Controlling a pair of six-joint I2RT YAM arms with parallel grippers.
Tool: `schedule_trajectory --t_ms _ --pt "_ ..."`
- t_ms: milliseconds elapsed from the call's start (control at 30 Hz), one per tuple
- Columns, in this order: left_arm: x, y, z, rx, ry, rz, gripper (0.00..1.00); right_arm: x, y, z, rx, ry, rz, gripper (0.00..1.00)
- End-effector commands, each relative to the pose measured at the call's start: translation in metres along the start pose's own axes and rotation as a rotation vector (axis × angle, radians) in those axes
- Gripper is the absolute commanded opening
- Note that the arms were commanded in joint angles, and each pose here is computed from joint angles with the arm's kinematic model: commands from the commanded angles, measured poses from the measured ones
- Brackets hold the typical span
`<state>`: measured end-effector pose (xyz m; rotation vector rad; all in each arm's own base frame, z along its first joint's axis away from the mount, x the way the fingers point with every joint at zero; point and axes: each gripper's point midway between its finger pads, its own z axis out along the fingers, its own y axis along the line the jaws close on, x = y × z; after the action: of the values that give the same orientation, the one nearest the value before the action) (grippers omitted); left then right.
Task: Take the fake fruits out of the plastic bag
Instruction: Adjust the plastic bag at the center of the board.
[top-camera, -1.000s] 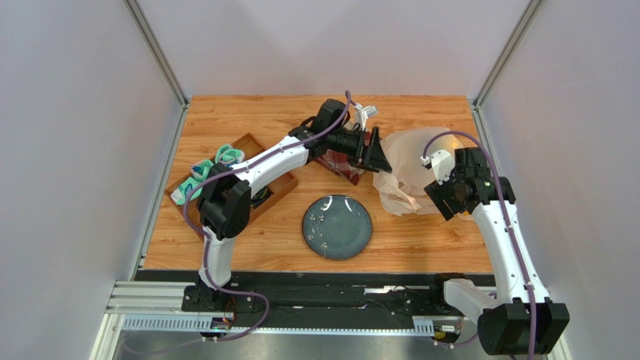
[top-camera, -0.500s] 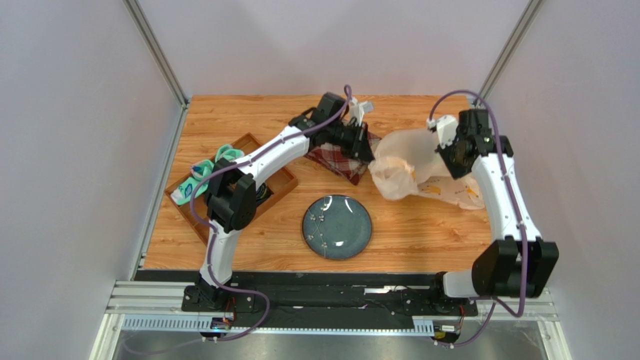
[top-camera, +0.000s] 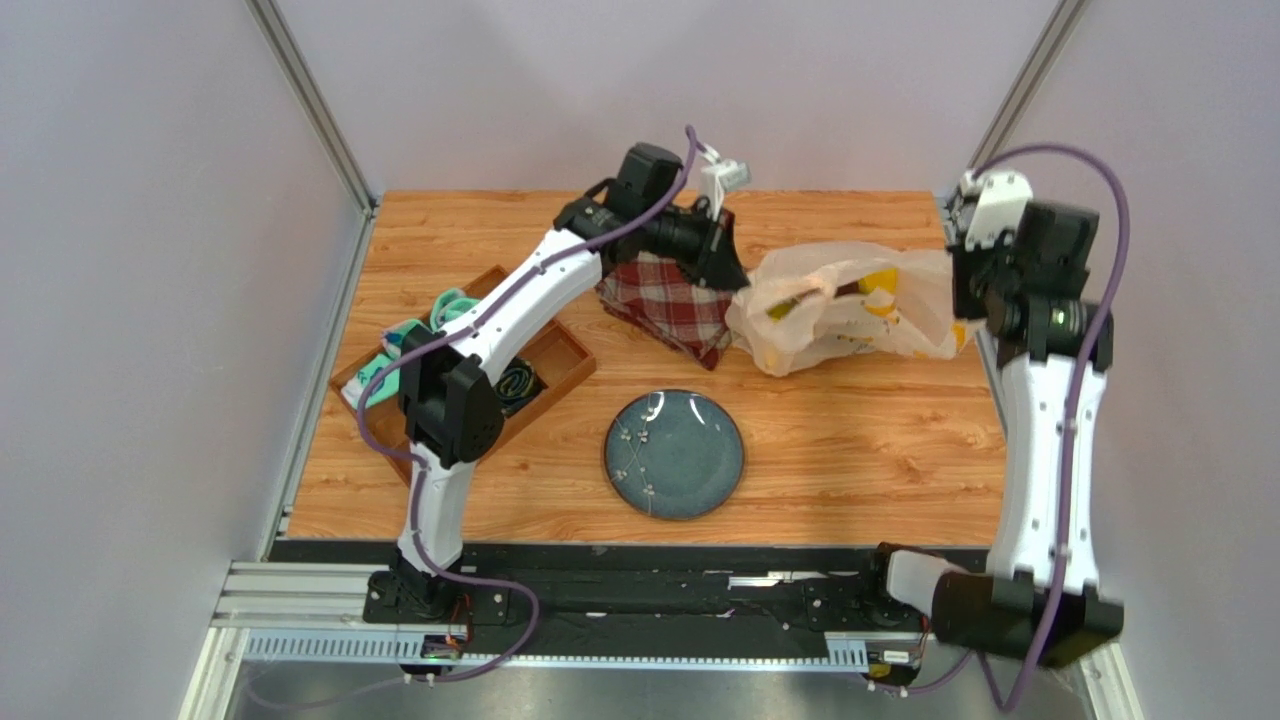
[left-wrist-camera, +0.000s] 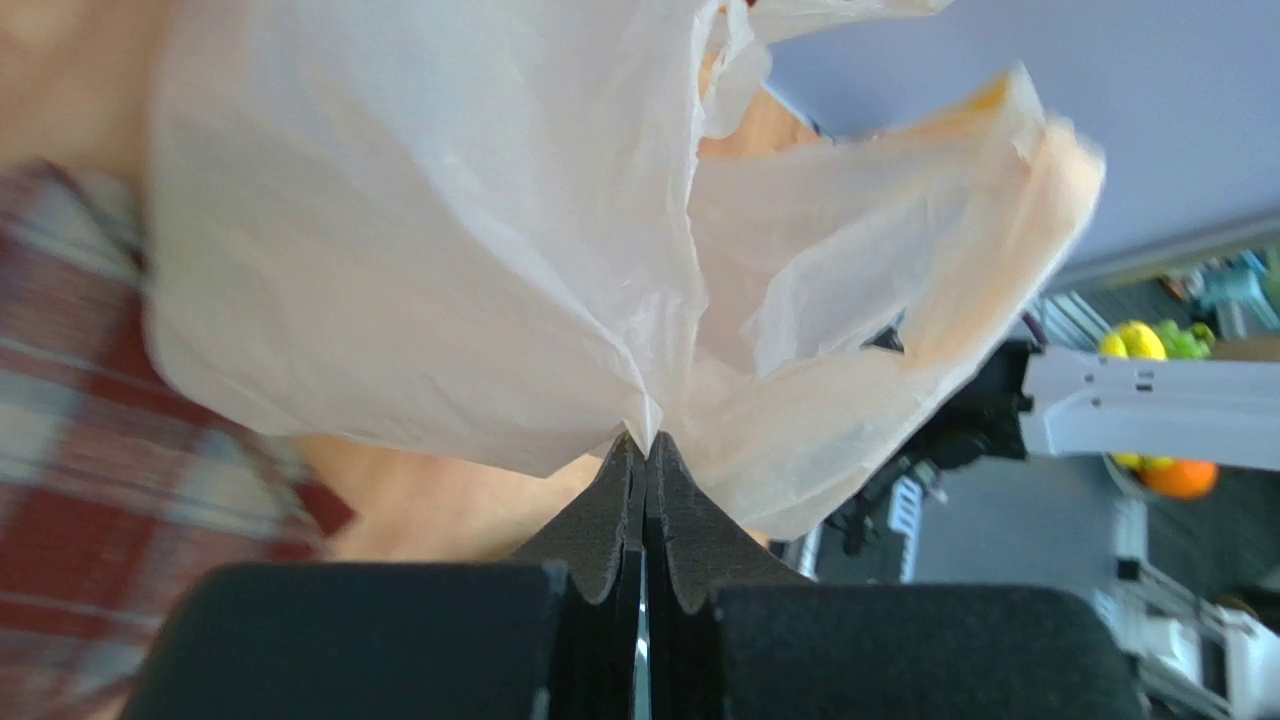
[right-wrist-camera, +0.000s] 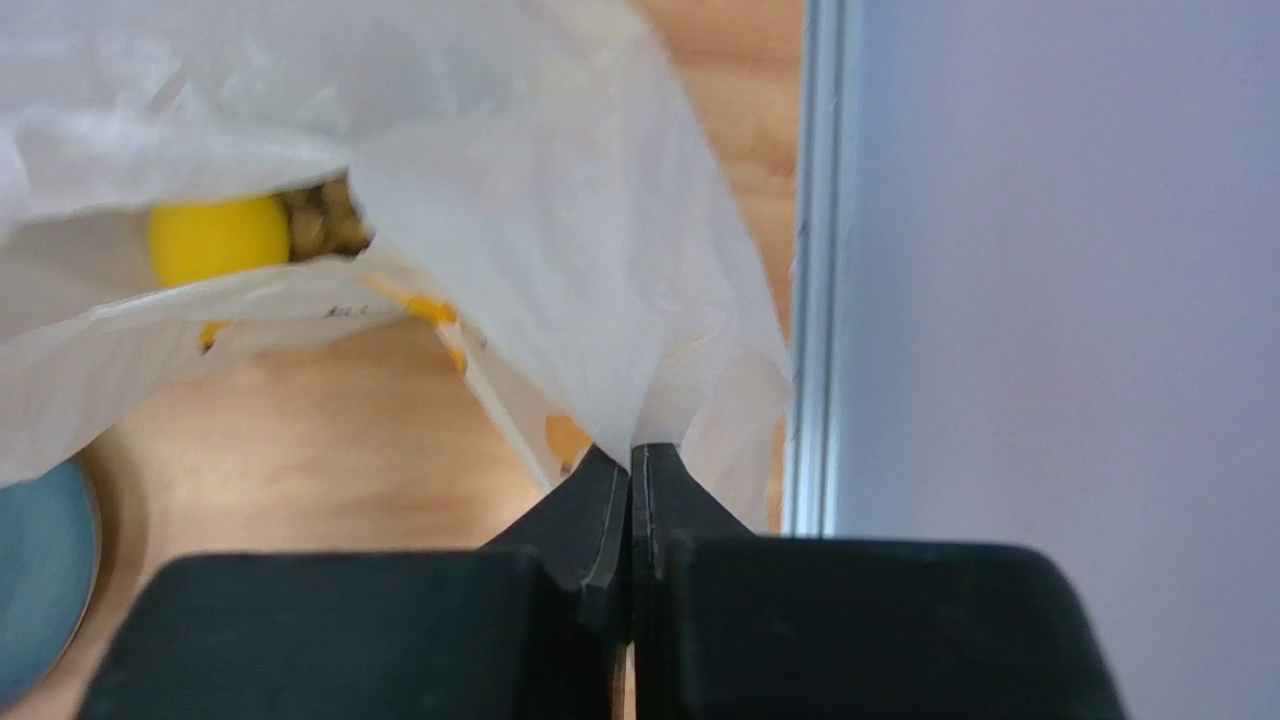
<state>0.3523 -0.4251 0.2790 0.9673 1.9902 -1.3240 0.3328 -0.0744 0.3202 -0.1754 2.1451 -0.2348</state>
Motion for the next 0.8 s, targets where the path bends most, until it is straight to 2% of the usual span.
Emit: schedule_trajectory --t_ms 0,67,133,167,200,233,267,333,367,400,433,533,567,633,700,767 --pt "0.032 -0.070 -0.025 0.067 0.073 0.072 0.00 0.086 0.045 -0.052 -0.084 0.141 0.065 0.00" --pt "0.069 -0.074 -0.026 0.055 0.157 0.032 0.00 0.121 0.053 -0.068 -0.069 0.187 0.064 0.00" --pt "0.090 -0.074 -0.030 0.035 0.202 0.010 0.00 0.130 0.050 -0.072 -0.040 0.182 0.038 0.00" --pt "0.092 -0.069 -0.031 0.001 0.201 0.008 0.10 0.126 0.048 -0.074 -0.029 0.164 0.024 0.00" --pt "0.091 -0.068 -0.036 -0.023 0.191 0.025 0.25 0.118 0.043 -0.075 -0.013 0.148 0.015 0.03" --pt "0.088 -0.060 -0.040 -0.089 0.186 0.038 0.40 0.108 0.034 -0.074 0.020 0.126 0.010 0.18" --pt "0.083 -0.059 -0.045 -0.126 0.173 0.047 0.57 0.083 0.025 -0.083 0.049 0.071 0.011 0.28" --pt "0.068 -0.063 -0.061 -0.190 0.137 0.068 0.74 0.067 0.024 -0.080 0.018 0.078 0.014 0.51" --pt "0.066 -0.064 -0.065 -0.215 0.123 0.046 0.99 0.056 0.024 -0.083 0.005 0.060 0.015 0.54" --pt "0.065 -0.068 -0.075 -0.239 0.104 0.035 0.99 0.037 0.023 -0.093 -0.001 0.012 0.020 0.57" --pt "0.069 -0.068 -0.078 -0.258 0.110 0.006 0.99 0.033 0.033 -0.093 -0.070 0.025 0.028 0.62" --pt "0.093 -0.076 -0.079 -0.234 0.168 -0.133 0.99 0.018 0.063 -0.116 -0.248 -0.011 0.033 0.66" --pt "0.099 -0.077 -0.077 -0.223 0.180 -0.171 0.99 0.020 0.072 -0.121 -0.294 -0.011 0.021 0.73" --pt "0.112 -0.078 -0.070 -0.200 0.212 -0.184 0.99 0.032 0.100 -0.138 -0.432 -0.008 0.000 0.73" --pt "0.112 -0.082 -0.063 -0.159 0.215 -0.188 0.99 0.046 0.113 -0.144 -0.496 0.003 -0.034 0.73" --pt "0.105 -0.096 -0.060 -0.081 0.203 -0.132 0.99 0.059 0.132 -0.155 -0.607 0.005 -0.071 0.70"
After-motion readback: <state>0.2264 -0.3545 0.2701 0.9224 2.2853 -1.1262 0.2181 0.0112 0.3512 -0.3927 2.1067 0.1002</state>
